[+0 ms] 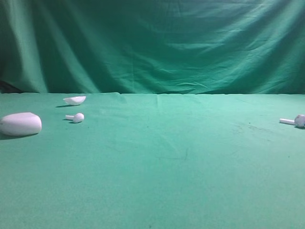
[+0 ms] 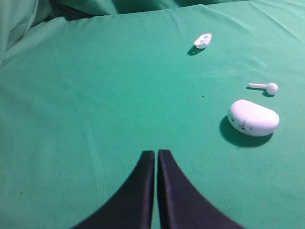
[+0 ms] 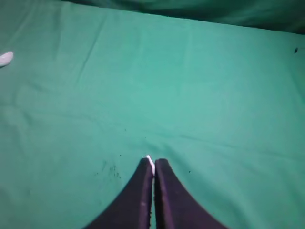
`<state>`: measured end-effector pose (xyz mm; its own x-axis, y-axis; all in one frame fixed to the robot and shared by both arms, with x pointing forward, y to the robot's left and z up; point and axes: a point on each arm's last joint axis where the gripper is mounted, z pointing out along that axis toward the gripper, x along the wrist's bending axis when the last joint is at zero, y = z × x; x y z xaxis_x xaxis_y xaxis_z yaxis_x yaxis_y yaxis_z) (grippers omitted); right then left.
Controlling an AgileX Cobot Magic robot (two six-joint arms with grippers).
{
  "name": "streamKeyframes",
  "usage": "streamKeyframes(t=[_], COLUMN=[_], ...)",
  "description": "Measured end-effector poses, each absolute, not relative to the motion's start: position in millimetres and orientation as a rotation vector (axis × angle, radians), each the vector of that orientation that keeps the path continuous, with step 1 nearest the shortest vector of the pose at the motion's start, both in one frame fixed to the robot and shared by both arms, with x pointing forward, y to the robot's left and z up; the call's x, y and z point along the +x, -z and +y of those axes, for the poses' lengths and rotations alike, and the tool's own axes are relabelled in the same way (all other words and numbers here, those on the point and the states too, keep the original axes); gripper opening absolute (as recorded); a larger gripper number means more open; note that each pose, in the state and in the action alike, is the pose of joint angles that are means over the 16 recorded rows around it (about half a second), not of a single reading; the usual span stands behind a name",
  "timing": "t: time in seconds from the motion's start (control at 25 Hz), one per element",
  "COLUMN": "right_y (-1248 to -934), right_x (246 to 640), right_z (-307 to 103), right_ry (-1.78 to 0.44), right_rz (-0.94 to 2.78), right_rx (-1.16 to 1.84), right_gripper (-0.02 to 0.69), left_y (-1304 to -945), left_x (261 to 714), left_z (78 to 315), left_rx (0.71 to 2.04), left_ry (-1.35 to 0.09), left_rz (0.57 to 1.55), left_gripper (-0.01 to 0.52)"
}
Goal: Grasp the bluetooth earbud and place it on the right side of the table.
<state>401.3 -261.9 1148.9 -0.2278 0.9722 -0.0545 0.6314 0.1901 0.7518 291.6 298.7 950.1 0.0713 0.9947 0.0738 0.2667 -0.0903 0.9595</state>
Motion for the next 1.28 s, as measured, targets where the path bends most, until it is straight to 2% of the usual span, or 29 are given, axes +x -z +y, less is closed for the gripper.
streamKeyframes(t=[0.32, 0.6, 0.92, 1.28], right_y=[-1147.4, -1138.3, -1135.6, -1114.5], right_x=[315.8, 273.7, 256.7, 265.8], right_z=[-282.7, -291.3, -293.2, -294.2], right_ry=[-0.999, -1.121, -1.188, -1.175], right_rz=[1.791, 1.700, 1.672, 1.599], right_rx=[1.387, 1.322, 1.303, 1.273], right_gripper=[0.000, 0.000, 0.000, 0.000], left_y=[-950.1, -950.1, -950.1, -950.1], left_x=[291.6, 291.6, 291.6, 291.6], left_z=[298.7, 298.7, 298.7, 298.7], left_rx=[1.500, 1.500, 1.500, 1.500], left_ry=[-1.083, -1.083, -1.083, -1.083], left_rz=[1.320, 1.320, 1.320, 1.320], left_gripper=[0.000, 0.000, 0.000, 0.000])
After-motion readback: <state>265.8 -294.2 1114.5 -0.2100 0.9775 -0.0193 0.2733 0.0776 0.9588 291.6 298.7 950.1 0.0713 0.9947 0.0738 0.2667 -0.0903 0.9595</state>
